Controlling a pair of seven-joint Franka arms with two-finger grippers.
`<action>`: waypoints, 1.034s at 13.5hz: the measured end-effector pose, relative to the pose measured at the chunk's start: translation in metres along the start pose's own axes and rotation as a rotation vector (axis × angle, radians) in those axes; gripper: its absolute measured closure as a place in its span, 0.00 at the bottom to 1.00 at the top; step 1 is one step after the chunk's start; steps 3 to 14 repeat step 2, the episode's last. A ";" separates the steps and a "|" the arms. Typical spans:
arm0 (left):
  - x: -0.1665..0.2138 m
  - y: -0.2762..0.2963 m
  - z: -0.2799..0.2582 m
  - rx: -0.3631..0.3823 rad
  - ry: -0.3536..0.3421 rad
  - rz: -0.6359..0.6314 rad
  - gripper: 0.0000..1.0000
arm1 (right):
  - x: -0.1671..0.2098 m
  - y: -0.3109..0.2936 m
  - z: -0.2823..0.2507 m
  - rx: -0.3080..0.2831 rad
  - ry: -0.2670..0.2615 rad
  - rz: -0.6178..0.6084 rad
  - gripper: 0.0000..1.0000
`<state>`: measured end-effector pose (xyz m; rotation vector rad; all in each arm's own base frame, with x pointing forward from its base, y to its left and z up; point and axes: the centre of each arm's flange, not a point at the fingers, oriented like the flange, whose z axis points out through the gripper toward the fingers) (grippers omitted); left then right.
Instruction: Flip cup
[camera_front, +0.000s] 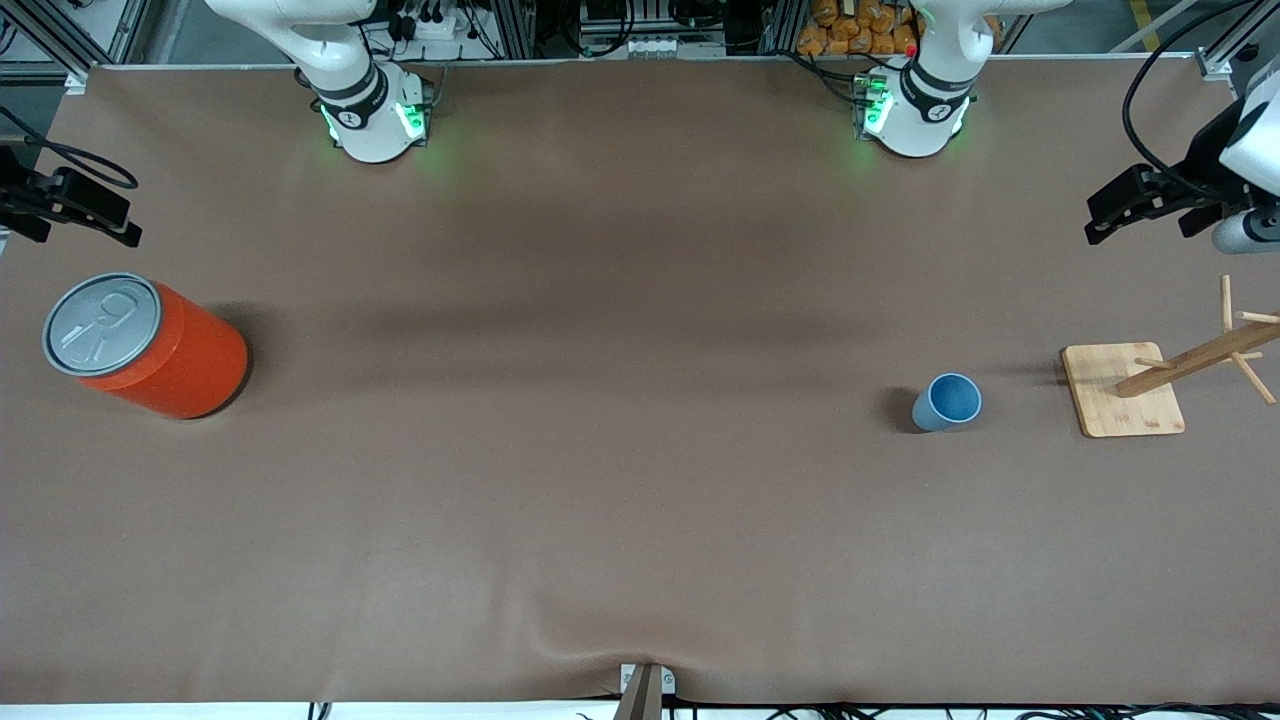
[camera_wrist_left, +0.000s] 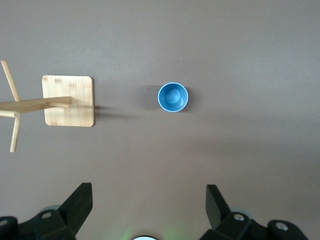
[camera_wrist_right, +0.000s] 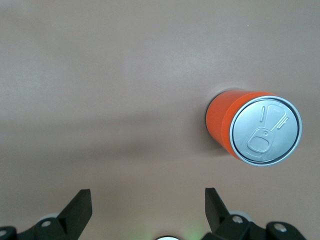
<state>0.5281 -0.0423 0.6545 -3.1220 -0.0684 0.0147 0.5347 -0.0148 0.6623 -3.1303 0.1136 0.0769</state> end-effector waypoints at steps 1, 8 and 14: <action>0.000 -0.004 -0.002 -0.001 0.004 0.027 0.00 | 0.000 0.000 0.000 0.000 0.000 0.000 0.00; 0.001 -0.008 -0.003 -0.001 0.006 0.044 0.00 | 0.000 0.000 0.000 0.000 0.000 0.000 0.00; 0.001 -0.008 -0.003 -0.001 0.006 0.044 0.00 | 0.000 0.000 0.000 0.000 0.000 0.000 0.00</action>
